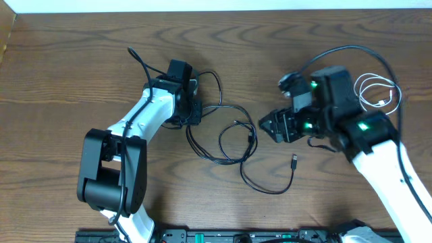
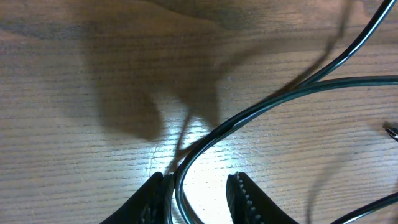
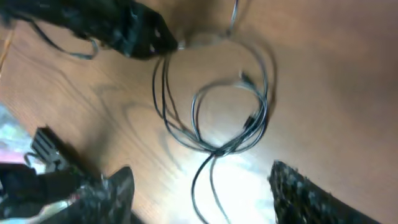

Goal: Untangle cables

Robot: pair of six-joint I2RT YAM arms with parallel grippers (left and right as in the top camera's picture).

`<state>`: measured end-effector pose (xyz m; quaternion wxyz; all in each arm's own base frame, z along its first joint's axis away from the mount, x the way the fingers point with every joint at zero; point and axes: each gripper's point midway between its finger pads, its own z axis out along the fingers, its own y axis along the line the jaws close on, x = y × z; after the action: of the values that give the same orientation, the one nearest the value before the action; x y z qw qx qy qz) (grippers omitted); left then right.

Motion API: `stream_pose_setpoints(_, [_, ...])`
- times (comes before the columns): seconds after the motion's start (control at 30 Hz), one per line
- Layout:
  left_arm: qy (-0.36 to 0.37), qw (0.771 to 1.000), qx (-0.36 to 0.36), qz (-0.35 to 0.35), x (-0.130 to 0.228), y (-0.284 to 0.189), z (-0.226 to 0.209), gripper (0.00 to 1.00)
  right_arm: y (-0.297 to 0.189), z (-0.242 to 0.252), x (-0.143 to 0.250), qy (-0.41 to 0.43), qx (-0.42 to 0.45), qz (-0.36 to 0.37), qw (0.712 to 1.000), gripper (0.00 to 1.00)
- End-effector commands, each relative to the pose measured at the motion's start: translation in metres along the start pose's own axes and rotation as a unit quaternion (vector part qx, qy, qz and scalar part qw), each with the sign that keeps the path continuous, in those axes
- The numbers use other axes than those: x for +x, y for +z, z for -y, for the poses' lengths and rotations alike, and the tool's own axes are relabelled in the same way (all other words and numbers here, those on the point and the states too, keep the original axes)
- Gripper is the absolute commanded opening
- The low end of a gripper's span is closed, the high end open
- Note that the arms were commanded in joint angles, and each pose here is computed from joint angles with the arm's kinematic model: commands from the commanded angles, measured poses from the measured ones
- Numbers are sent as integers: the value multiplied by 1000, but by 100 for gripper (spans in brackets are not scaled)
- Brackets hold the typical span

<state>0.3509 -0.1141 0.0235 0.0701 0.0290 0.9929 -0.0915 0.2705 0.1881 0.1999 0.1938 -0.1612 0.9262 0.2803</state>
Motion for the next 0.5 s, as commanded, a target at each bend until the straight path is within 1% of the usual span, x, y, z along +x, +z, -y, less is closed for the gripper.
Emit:
stream_pose_setpoints(0.0, [-2, 1000, -8, -6, 2, 4, -5, 34, 23, 2, 14, 48, -25, -57, 997, 64])
stream_pose_setpoints(0.07, [-2, 1000, -8, -6, 2, 4, -5, 34, 39, 3, 23, 79, -30, -93, 992, 58])
stream_pose_setpoints(0.27, [-2, 1000, -8, -6, 2, 4, -5, 35, 88, 2, 55, 156, -25, -191, 969, 56])
stream_pose_setpoints(0.33, [-2, 1000, -8, -6, 2, 4, -5, 35, 103, 2, 66, 179, -16, -219, 959, 51])
stream_pose_setpoints(0.47, [-2, 1000, -8, -6, 2, 4, -5, 35, 129, 2, 88, 231, 9, -264, 936, 37])
